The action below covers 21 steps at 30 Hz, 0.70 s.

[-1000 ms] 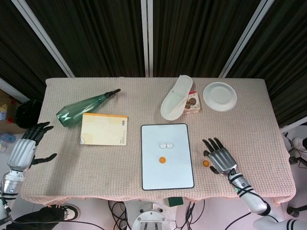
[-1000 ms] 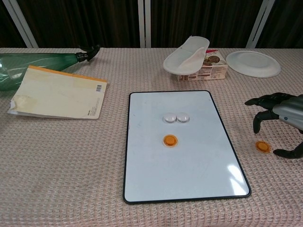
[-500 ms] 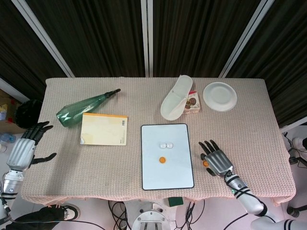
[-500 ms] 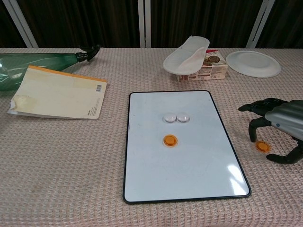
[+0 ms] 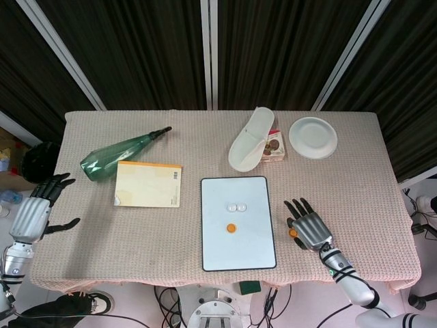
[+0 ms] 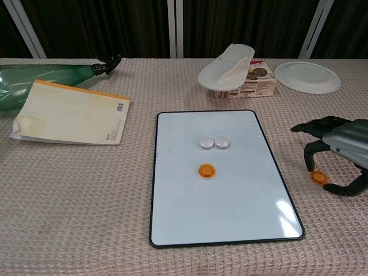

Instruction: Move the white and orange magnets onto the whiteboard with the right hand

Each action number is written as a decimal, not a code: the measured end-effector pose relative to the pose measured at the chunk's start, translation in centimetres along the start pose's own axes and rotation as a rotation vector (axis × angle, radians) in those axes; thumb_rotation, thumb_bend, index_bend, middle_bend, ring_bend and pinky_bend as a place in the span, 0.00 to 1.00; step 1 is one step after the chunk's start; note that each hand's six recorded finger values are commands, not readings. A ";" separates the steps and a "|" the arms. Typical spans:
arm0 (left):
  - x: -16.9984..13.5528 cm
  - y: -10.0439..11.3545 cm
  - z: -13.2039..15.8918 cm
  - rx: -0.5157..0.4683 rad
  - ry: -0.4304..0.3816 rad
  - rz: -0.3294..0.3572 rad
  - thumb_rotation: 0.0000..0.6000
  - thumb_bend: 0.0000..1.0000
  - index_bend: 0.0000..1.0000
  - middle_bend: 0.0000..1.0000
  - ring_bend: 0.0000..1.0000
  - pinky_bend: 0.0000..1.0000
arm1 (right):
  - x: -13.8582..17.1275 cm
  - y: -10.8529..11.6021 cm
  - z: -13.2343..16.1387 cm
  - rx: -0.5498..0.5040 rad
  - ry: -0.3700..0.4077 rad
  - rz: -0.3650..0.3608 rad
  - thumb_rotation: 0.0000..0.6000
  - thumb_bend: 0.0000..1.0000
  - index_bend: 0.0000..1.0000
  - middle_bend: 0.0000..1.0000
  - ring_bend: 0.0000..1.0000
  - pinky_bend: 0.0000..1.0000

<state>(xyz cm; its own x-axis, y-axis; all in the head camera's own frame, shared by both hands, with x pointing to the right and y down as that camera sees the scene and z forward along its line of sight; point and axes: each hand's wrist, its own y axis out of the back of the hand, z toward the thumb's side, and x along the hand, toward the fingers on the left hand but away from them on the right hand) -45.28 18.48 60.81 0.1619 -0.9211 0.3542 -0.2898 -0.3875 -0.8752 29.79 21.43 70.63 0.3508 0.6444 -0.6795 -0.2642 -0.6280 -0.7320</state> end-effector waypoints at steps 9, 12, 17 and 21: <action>0.0 -0.1 0.0 0.001 0.003 -0.005 1.00 0.11 0.17 0.11 0.10 0.15 | -0.1 0.2 0.0 0.004 0.000 -0.011 1.00 0.33 0.53 0.00 0.00 0.00; -0.1 -0.2 -0.1 0.002 0.003 -0.006 1.00 0.11 0.17 0.11 0.10 0.15 | -0.1 0.6 0.1 -0.002 0.003 -0.026 1.00 0.33 0.53 0.00 0.00 0.00; 0.0 -0.1 0.0 0.003 0.000 -0.005 1.00 0.11 0.17 0.11 0.10 0.15 | -0.6 2.3 0.9 -0.006 0.031 -0.074 1.00 0.33 0.53 0.00 0.00 0.00; -0.1 -0.1 0.1 0.003 -0.002 -0.003 1.00 0.11 0.17 0.11 0.10 0.15 | -1.5 3.7 2.5 0.009 0.074 -0.104 1.00 0.33 0.53 0.01 0.00 0.00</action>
<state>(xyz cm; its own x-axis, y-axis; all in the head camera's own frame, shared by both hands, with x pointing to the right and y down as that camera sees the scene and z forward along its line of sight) -45.23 18.62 60.80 0.1648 -0.9199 0.3558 -0.2868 -0.3898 -0.8751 25.99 19.22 68.83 0.4420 0.6716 -0.5947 -0.2309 -0.5554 -0.7988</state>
